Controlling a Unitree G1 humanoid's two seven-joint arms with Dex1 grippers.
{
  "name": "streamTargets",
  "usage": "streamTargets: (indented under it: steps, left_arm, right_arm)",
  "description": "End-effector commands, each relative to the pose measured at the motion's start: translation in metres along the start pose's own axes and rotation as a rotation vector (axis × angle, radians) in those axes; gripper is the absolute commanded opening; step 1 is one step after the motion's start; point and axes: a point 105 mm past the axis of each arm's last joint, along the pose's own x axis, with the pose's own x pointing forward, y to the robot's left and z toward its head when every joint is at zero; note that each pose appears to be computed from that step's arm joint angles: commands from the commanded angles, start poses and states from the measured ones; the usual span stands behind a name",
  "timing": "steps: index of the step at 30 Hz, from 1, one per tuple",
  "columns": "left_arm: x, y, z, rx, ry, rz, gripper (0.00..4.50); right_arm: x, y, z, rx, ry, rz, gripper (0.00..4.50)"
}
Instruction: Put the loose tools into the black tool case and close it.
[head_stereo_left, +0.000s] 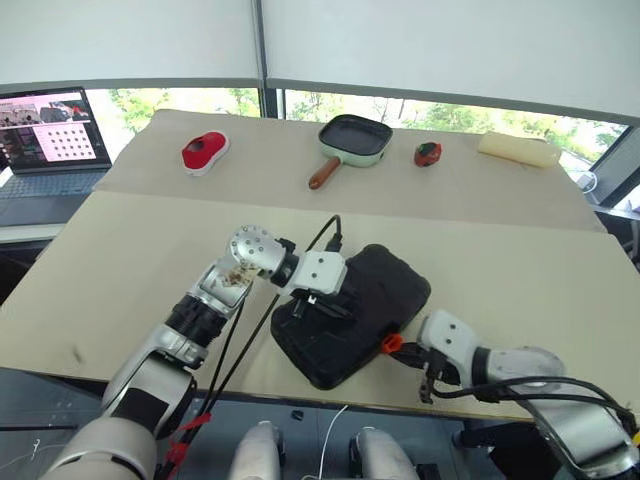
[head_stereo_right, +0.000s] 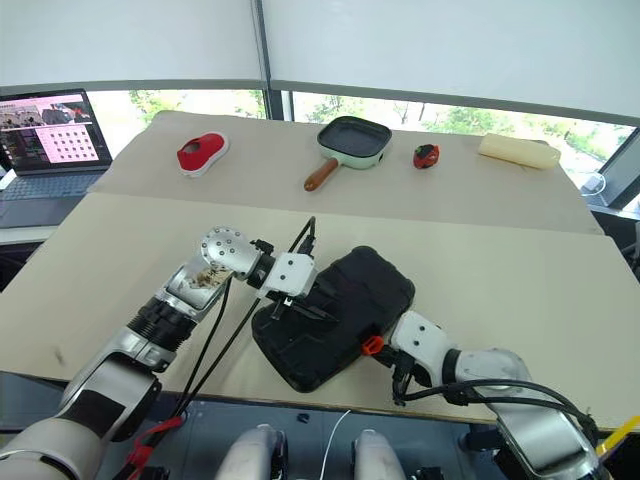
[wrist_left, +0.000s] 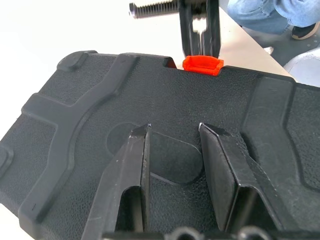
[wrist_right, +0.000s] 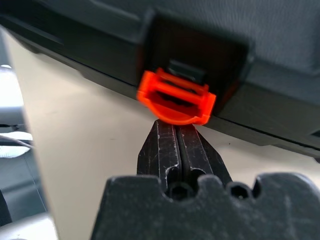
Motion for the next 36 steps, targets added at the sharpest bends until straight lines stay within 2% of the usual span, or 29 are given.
streamTargets:
  steps: [1,12,21,25,26,28,29,34,35,36]
  left_arm:
    - [0.008,-0.012,-0.023,-0.066,0.08,-0.046,1.63]
    - [0.011,-0.008,-0.024,-0.053,0.079,-0.033,1.63]
    - [0.014,-0.003,-0.024,-0.048,0.071,-0.014,1.63]
    - [-0.002,-0.002,-0.026,-0.115,0.055,0.019,1.63]
    - [-0.009,-0.001,-0.026,-0.144,0.046,0.035,2.02]
    - [-0.032,0.0,-0.027,-0.219,0.026,0.099,2.24]
    - [-0.054,-0.003,-0.027,-0.273,0.012,0.145,2.59]
    - [-0.126,-0.034,-0.017,-0.445,-0.034,0.239,4.29]
    - [-0.131,-0.039,-0.015,-0.469,-0.034,0.243,4.5]
    - [-0.147,-0.051,-0.014,-0.517,-0.027,0.25,4.5]
  right_arm:
    - [-0.001,-0.006,0.02,-0.075,-0.071,-0.032,0.0]
    - [-0.03,0.009,0.05,-0.013,-0.166,0.04,0.0]
    - [-0.029,0.002,0.041,0.023,-0.137,0.008,0.0]
    - [-0.042,0.002,0.036,0.017,-0.124,0.026,0.0]
    - [-0.047,0.001,0.037,0.02,-0.131,0.03,0.0]
    - [-0.061,-0.006,0.04,0.032,-0.139,0.032,0.58]
    - [-0.074,-0.013,0.042,0.051,-0.151,0.041,0.74]
    - [-0.12,-0.032,0.051,0.108,-0.186,0.089,2.49]
    - [-0.126,-0.033,0.051,0.114,-0.189,0.095,2.8]
    - [-0.135,-0.037,0.052,0.141,-0.19,0.106,3.15]
